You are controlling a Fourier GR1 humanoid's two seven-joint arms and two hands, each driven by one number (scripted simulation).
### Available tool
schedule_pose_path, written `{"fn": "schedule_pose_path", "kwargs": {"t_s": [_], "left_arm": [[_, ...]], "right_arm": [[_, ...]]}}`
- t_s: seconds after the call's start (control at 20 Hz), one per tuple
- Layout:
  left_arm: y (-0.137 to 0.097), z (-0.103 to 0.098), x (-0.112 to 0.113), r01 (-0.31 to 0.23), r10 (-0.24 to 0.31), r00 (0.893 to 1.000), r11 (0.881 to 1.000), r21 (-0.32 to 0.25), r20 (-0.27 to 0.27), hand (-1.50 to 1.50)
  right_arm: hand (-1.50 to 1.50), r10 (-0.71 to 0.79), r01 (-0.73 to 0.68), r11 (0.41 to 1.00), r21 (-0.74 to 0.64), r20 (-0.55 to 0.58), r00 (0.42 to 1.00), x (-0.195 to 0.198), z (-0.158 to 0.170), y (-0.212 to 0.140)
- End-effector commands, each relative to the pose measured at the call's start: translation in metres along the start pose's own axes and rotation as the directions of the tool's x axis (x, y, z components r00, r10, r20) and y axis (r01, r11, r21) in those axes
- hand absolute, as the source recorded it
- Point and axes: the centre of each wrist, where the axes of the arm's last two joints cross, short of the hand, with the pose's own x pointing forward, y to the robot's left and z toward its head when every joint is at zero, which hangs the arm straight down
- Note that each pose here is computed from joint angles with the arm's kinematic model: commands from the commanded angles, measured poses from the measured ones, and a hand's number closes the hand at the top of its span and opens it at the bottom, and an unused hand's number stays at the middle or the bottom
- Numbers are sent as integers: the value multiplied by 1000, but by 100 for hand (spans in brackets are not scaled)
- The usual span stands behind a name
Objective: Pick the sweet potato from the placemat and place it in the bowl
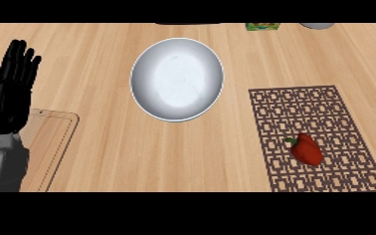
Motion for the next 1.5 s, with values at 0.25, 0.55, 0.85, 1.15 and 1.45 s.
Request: {"fn": "schedule_pose_path", "kwargs": {"t_s": [0.25, 0.55, 0.85, 1.15, 1.45], "left_arm": [[2, 5, 3, 1, -1, 1000, 1000, -10, -5, 0], [-17, -1, 3, -1, 1, 1000, 1000, -22, -4, 0], [-11, -6, 14, -12, 12, 1000, 999, -32, -2, 0], [2, -5, 5, -11, 12, 1000, 999, -33, 13, 0], [-17, -6, 9, -2, 3, 999, 1000, -26, 33, 0]], "right_arm": [[150, -233, 231, 972, 29, 161, 959, 95, -29, -22], [150, -283, 273, 958, 92, 135, 950, 175, -53, -21], [150, -268, 243, 954, 178, 131, 955, 237, -81, 14], [150, -280, 252, 940, 232, 100, 955, 282, -110, 66], [150, -260, 229, 930, 289, 75, 963, 312, -114, 120]]}}
